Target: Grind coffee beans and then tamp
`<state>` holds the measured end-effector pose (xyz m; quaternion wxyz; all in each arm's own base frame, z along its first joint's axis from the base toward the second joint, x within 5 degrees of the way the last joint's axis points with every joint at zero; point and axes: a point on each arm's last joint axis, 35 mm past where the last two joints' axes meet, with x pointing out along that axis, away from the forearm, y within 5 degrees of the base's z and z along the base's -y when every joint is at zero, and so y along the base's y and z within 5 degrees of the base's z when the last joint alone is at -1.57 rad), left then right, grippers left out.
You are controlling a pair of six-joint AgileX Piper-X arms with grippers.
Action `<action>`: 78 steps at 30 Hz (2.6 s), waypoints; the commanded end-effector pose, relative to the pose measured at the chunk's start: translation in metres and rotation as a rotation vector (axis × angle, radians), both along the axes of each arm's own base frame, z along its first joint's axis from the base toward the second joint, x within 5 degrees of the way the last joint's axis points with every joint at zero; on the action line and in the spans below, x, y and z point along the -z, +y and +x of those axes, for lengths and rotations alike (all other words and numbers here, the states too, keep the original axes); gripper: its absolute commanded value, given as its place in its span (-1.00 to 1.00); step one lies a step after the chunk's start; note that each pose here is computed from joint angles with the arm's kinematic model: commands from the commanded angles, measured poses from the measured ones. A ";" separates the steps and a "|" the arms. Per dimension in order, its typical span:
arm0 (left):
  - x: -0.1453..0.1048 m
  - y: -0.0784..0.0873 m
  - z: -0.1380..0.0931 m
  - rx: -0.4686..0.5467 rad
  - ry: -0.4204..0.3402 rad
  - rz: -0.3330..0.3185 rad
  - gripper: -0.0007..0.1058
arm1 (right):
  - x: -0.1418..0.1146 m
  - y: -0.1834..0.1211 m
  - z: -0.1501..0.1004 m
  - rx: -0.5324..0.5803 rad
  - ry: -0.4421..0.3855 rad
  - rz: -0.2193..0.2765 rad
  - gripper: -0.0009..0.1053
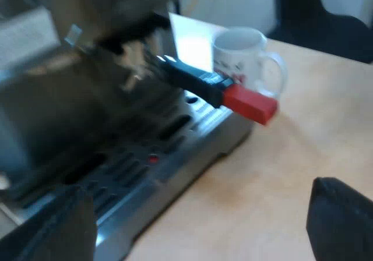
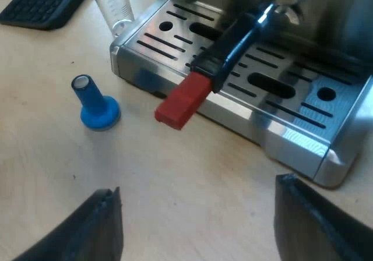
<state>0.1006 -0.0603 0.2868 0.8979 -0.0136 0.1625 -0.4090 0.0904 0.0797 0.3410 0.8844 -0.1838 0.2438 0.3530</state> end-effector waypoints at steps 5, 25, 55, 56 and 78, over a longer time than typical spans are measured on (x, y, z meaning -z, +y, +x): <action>0.024 -0.002 0.001 0.030 0.047 0.008 0.51 | 0.028 0.038 0.001 -0.018 -0.054 -0.019 0.11; 0.050 -0.005 0.004 0.043 0.070 -0.069 0.51 | 0.100 0.102 -0.013 0.094 -0.217 0.003 0.11; 0.050 -0.005 0.004 0.070 0.071 -0.085 0.51 | 0.145 0.134 0.000 0.351 -0.216 0.105 -0.89; 0.050 -0.005 0.004 0.070 0.071 -0.085 0.51 | 0.146 0.136 0.001 0.366 -0.228 0.109 -0.89; 0.050 -0.005 0.004 0.070 0.071 -0.085 0.51 | 0.160 0.147 0.009 0.548 -0.354 0.132 -0.89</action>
